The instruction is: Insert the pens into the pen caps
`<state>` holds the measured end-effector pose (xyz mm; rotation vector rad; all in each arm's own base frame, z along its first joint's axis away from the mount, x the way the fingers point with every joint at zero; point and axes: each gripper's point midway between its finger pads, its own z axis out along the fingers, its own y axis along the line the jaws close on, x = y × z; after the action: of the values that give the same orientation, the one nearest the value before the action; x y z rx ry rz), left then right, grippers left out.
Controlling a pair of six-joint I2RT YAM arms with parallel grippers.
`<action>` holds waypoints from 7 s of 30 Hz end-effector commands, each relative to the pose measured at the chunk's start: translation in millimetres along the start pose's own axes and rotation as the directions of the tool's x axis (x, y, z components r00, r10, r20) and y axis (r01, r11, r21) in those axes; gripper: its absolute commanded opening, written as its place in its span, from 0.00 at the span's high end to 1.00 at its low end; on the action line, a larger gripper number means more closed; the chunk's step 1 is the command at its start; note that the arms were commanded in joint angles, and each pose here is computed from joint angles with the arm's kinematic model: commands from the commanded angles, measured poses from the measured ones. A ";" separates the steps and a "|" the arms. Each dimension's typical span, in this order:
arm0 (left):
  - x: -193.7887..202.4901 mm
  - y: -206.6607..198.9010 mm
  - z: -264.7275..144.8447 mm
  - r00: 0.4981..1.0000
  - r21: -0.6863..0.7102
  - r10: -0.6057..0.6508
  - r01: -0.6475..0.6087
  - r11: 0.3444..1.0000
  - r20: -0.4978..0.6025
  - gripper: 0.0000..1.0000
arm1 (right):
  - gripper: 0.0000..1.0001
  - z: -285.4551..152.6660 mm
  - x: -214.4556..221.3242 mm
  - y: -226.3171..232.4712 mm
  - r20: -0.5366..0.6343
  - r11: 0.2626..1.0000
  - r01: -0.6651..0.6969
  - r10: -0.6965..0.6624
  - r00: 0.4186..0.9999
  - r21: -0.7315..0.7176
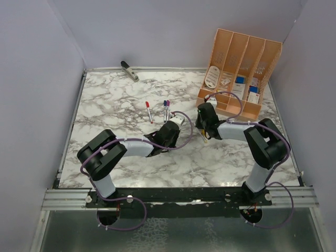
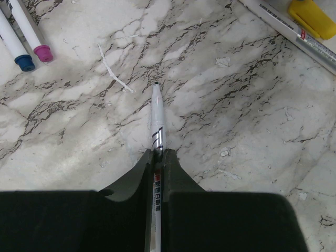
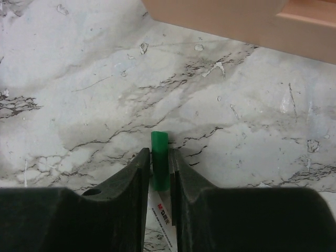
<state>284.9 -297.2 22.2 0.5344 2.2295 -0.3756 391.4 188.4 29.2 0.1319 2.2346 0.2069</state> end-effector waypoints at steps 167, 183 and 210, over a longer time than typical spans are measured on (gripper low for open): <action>-161.2 -101.2 -209.4 0.578 0.696 -0.473 -0.252 0.672 0.665 1.00 | 0.99 -370.1 -154.7 90.9 0.422 0.185 0.427 0.707 0.568 -0.885; -164.1 -95.5 -209.1 0.556 0.693 -0.493 -0.226 0.685 0.669 1.00 | 0.99 -366.4 -151.3 91.7 0.419 0.186 0.419 0.699 0.579 -0.889; -204.9 -106.6 -232.1 0.447 0.761 -0.624 -0.265 0.593 0.642 1.00 | 0.99 -352.5 -135.5 96.6 0.446 0.211 0.420 0.658 0.607 -0.883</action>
<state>217.1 -354.2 278.5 0.3795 1.1641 -1.4215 246.3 240.6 319.2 -0.1462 1.0797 1.3902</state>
